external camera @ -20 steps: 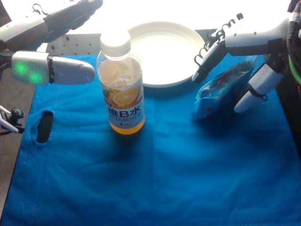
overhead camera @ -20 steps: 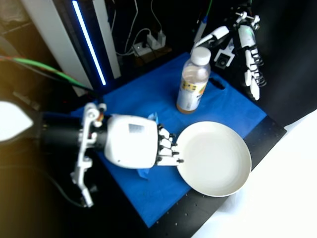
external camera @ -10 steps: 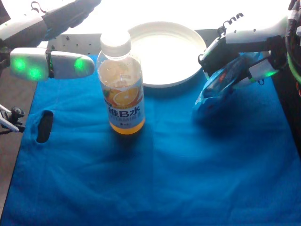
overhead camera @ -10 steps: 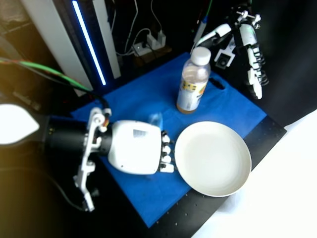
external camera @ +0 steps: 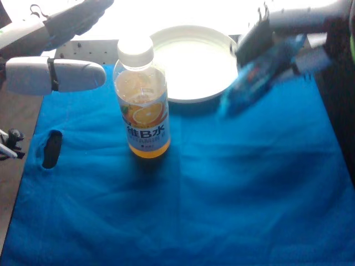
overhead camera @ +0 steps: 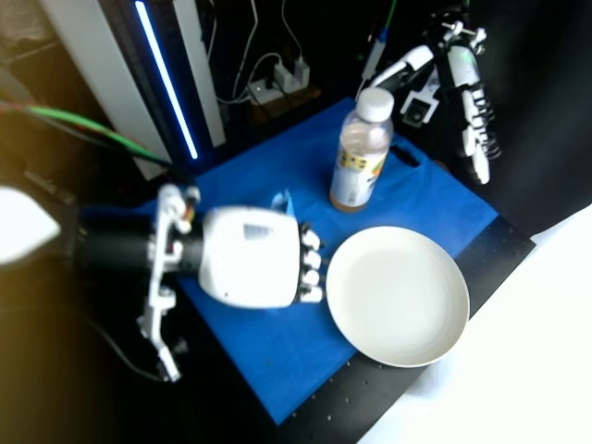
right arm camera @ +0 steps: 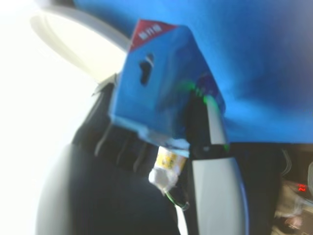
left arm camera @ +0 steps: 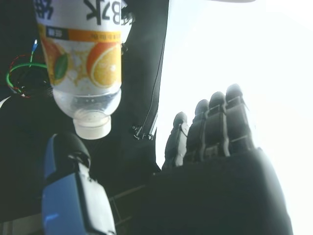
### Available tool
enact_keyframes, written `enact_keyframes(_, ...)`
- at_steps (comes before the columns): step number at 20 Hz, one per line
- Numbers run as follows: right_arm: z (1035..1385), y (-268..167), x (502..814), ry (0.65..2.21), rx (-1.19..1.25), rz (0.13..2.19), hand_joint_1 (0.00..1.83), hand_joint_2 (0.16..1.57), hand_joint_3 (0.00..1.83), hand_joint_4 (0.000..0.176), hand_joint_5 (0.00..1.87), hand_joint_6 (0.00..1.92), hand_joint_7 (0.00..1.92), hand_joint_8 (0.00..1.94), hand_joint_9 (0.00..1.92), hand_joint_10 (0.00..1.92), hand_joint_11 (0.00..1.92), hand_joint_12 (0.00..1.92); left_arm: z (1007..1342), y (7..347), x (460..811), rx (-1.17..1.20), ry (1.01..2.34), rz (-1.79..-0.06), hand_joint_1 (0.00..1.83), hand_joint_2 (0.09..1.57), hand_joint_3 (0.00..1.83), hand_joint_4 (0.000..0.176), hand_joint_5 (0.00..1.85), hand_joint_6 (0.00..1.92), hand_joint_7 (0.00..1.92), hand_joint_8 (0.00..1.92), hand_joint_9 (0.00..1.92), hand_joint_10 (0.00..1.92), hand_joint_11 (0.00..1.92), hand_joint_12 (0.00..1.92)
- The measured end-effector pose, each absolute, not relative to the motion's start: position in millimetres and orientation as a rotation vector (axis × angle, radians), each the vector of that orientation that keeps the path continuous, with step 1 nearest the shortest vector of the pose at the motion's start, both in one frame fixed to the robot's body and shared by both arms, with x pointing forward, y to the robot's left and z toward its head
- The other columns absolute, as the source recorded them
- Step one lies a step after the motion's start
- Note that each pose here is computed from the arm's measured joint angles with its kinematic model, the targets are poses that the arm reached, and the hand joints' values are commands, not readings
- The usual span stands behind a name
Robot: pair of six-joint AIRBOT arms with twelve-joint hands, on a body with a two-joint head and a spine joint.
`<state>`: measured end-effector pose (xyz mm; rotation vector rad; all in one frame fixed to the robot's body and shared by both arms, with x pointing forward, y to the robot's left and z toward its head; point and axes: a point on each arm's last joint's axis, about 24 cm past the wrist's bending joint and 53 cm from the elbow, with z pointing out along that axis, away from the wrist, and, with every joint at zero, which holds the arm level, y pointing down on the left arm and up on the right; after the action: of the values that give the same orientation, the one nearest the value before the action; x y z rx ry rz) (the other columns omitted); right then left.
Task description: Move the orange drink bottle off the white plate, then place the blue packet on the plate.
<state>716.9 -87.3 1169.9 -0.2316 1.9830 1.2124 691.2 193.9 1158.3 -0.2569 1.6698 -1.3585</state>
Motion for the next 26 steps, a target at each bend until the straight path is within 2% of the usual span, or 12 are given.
enact_keyframes(3, 1183, -88, 725, 1.950, -0.229, 1.208, 1.23, 1.21, 0.00, 0.000, 0.82, 0.92, 0.82, 1.51, 0.78, 1.57, 0.71, 1.84, 1151, 198, 687, -0.253, 1.700, -1.337, 0.35, 0.86, 0.01, 0.092, 0.00, 0.00, 0.00, 0.00, 0.00, 0.00, 0.00, 0.00)
enact_keyframes(4, 1184, -87, 728, 1.948, -0.241, 1.195, 1.23, 1.20, 0.00, 0.000, 0.81, 0.96, 0.85, 1.46, 0.79, 1.45, 0.67, 1.74, 1151, 200, 688, -0.258, 1.701, -1.331, 0.36, 0.86, 0.01, 0.087, 0.00, 0.00, 0.00, 0.00, 0.00, 0.00, 0.00, 0.00)
enact_keyframes(5, 1188, -85, 732, 1.937, -0.237, 1.197, 1.22, 1.17, 0.00, 0.000, 0.82, 1.08, 0.94, 1.21, 0.89, 0.98, 0.69, 1.36, 1152, 203, 688, -0.258, 1.700, -1.326, 0.34, 0.86, 0.00, 0.084, 0.00, 0.00, 0.00, 0.00, 0.00, 0.00, 0.00, 0.00)
enact_keyframes(6, 1191, -83, 736, 1.927, -0.232, 1.199, 1.34, 1.12, 0.00, 0.000, 0.87, 0.96, 1.01, 0.96, 0.96, 1.20, 0.75, 1.21, 1152, 204, 688, -0.258, 1.701, -1.324, 0.33, 0.85, 0.00, 0.076, 0.00, 0.00, 0.00, 0.00, 0.00, 0.00, 0.00, 0.00)
enact_keyframes(7, 1195, -78, 742, 1.914, -0.215, 1.207, 1.28, 1.12, 0.00, 0.000, 0.94, 0.85, 1.03, 1.08, 0.92, 1.12, 0.78, 1.39, 1151, 205, 687, -0.261, 1.703, -1.324, 0.33, 0.83, 0.00, 0.096, 0.00, 0.00, 0.00, 0.00, 0.00, 0.00, 0.00, 0.00)
enact_keyframes(12, 1192, -41, 755, 1.905, -0.230, 1.224, 1.38, 1.08, 0.00, 0.000, 0.91, 1.03, 1.09, 0.64, 1.03, 1.09, 0.81, 0.96, 1148, 204, 686, -0.256, 1.711, -1.321, 0.33, 0.82, 0.00, 0.122, 0.00, 0.00, 0.00, 0.00, 0.00, 0.00, 0.00, 0.00)
enact_keyframes(16, 1190, -35, 768, 1.900, -0.206, 1.206, 1.37, 1.12, 0.00, 0.000, 0.90, 1.01, 0.92, 0.97, 0.95, 1.25, 0.69, 1.16, 1146, 199, 681, -0.231, 1.725, -1.325, 0.38, 0.80, 0.00, 0.128, 0.00, 0.00, 0.00, 0.00, 0.00, 0.00, 0.00, 0.00)
enact_keyframes(18, 1189, -43, 780, 1.897, -0.177, 1.170, 1.38, 1.11, 0.00, 0.000, 0.95, 0.95, 0.95, 0.89, 0.96, 1.25, 0.75, 1.14, 1145, 197, 678, -0.218, 1.737, -1.326, 0.34, 0.82, 0.00, 0.099, 0.00, 0.00, 0.00, 0.00, 0.01, 0.00, 0.03, 0.02)
enact_keyframes(20, 1189, -50, 790, 1.893, -0.145, 1.140, 1.25, 1.10, 0.00, 0.000, 1.01, 0.82, 1.04, 1.00, 1.01, 0.84, 0.76, 1.37, 1146, 195, 675, -0.203, 1.740, -1.330, 0.35, 0.82, 0.00, 0.143, 0.00, 0.00, 0.00, 0.00, 0.00, 0.00, 0.01, 0.01)
enact_keyframes(21, 1188, -53, 793, 1.890, -0.131, 1.131, 1.23, 1.10, 0.00, 0.006, 1.02, 0.86, 1.03, 0.98, 1.04, 0.65, 0.74, 1.30, 1145, 195, 675, -0.203, 1.742, -1.329, 0.36, 0.82, 0.00, 0.143, 0.00, 0.00, 0.00, 0.00, 0.00, 0.00, 0.00, 0.00)
enact_keyframes(23, 1189, -54, 801, 1.881, -0.094, 1.129, 1.37, 1.10, 0.00, 0.000, 0.97, 0.87, 1.02, 0.84, 0.95, 1.22, 0.66, 1.22, 1146, 195, 673, -0.203, 1.745, -1.327, 0.38, 0.82, 0.00, 0.135, 0.00, 0.00, 0.00, 0.00, 0.00, 0.00, 0.00, 0.00)
enact_keyframes(26, 1191, -45, 805, 1.871, -0.061, 1.158, 1.37, 1.11, 0.00, 0.000, 0.92, 1.02, 0.97, 0.84, 0.94, 1.24, 0.69, 1.16, 1148, 194, 673, -0.202, 1.740, -1.334, 0.38, 0.82, 0.00, 0.175, 0.00, 0.00, 0.00, 0.00, 0.00, 0.00, 0.01, 0.00)
